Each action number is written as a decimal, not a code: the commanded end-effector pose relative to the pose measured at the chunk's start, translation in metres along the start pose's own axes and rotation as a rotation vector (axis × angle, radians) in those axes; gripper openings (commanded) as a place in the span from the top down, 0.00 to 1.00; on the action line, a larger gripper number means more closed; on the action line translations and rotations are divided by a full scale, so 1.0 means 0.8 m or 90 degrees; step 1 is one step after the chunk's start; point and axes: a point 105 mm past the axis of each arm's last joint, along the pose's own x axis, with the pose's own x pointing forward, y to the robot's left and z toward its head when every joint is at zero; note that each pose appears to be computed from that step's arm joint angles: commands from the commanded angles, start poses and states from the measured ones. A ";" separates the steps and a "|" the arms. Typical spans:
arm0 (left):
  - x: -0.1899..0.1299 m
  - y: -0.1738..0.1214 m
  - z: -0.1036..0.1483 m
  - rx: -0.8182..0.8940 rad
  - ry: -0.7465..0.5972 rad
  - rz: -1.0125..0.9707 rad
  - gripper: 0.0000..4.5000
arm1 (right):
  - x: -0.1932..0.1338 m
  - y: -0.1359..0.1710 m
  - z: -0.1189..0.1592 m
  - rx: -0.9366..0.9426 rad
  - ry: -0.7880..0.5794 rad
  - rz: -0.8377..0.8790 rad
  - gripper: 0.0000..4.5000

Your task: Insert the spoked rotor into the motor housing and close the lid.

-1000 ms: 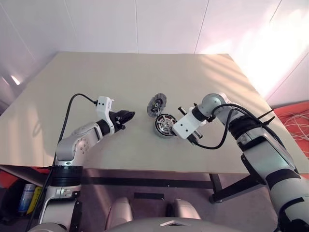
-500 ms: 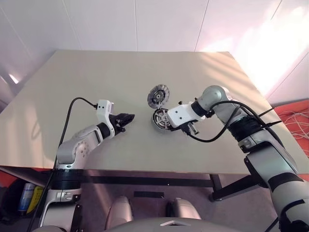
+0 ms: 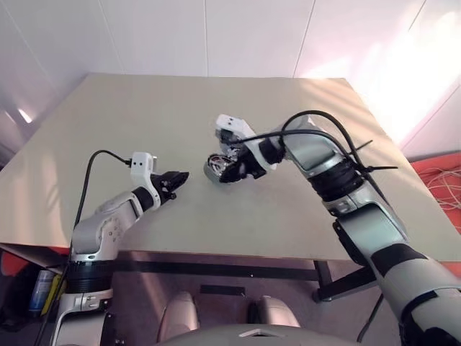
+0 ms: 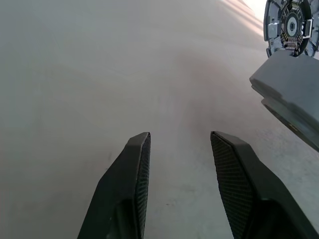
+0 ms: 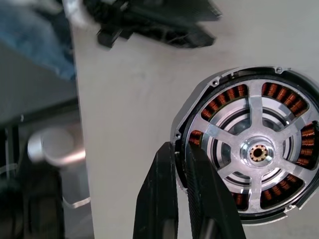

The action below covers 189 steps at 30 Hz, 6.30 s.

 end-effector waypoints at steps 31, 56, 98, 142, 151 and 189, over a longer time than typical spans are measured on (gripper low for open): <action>-0.026 0.005 0.026 0.029 -0.038 0.039 0.55 | 0.019 -0.019 0.022 0.325 -0.014 -0.256 1.00; -0.025 0.006 0.027 0.027 -0.044 0.043 0.55 | 0.032 0.011 0.048 0.296 -0.027 -0.185 0.43; -0.002 0.003 0.028 0.039 -0.039 0.007 0.55 | 0.012 0.000 -0.032 -0.795 0.053 0.079 0.43; -0.006 0.004 0.026 0.036 -0.042 0.015 0.55 | 0.043 -0.040 -0.059 -0.716 0.114 0.048 0.43; -0.003 -0.001 0.024 0.033 -0.042 0.008 0.55 | 0.035 -0.046 -0.053 -0.725 0.134 0.037 0.43; 0.000 -0.005 0.015 0.020 -0.042 0.006 0.55 | 0.042 -0.042 -0.031 -0.742 0.135 0.022 1.00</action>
